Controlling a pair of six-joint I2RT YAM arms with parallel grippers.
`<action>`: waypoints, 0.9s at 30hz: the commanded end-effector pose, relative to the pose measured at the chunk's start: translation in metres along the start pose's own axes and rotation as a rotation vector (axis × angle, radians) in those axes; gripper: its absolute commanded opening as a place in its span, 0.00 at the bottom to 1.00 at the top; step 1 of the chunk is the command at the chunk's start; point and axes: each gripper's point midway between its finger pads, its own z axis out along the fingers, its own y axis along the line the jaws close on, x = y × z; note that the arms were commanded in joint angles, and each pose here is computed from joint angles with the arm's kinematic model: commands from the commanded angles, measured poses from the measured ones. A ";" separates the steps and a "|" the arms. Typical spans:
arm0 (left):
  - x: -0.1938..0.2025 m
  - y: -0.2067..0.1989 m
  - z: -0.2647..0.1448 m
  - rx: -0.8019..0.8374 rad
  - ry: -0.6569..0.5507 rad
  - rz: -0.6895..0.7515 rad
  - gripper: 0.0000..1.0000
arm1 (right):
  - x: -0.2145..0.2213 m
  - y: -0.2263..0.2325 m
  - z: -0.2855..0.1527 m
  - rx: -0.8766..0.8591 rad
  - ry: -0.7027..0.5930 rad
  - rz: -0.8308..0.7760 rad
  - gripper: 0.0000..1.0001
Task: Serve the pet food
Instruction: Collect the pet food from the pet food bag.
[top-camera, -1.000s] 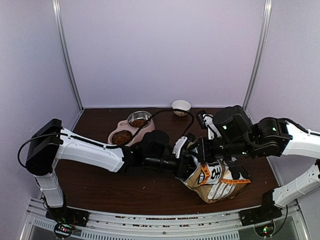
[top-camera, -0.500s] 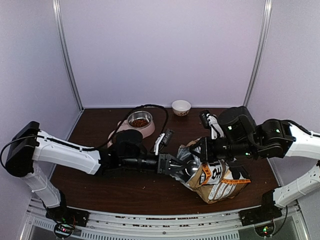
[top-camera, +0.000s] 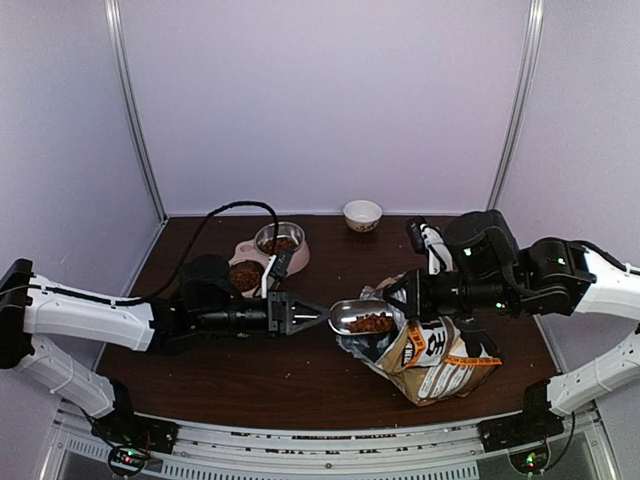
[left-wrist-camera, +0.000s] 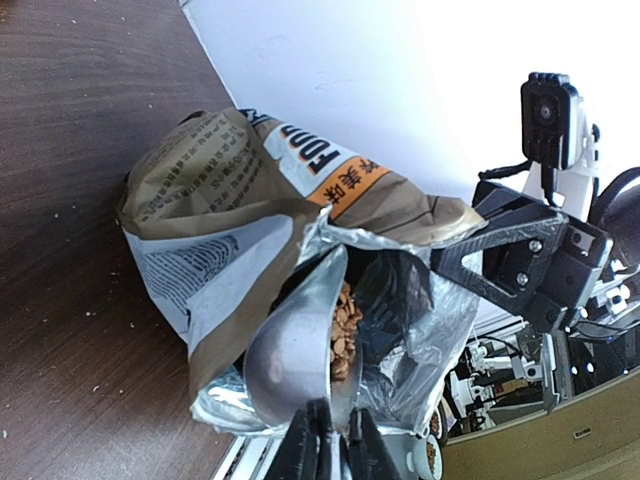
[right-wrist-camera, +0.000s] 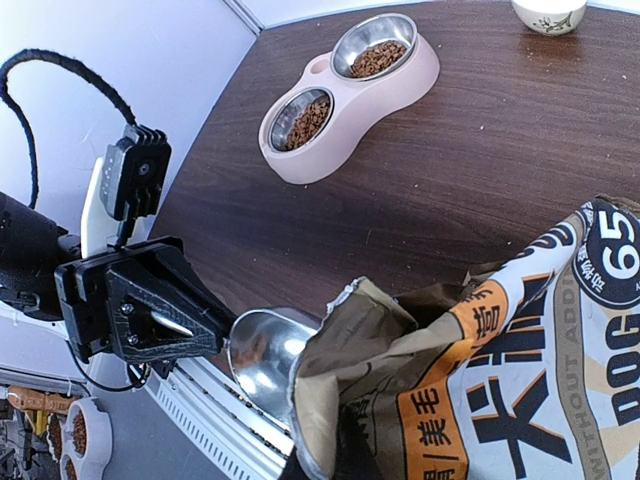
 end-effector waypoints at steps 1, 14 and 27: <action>-0.010 -0.015 -0.012 0.054 -0.040 -0.006 0.00 | -0.036 0.026 -0.021 -0.125 -0.134 0.061 0.00; -0.016 -0.009 -0.040 0.058 -0.073 -0.035 0.00 | -0.038 0.020 -0.023 -0.113 -0.148 0.074 0.00; -0.046 0.021 -0.099 -0.048 -0.217 -0.131 0.00 | -0.039 0.016 -0.024 -0.102 -0.154 0.079 0.00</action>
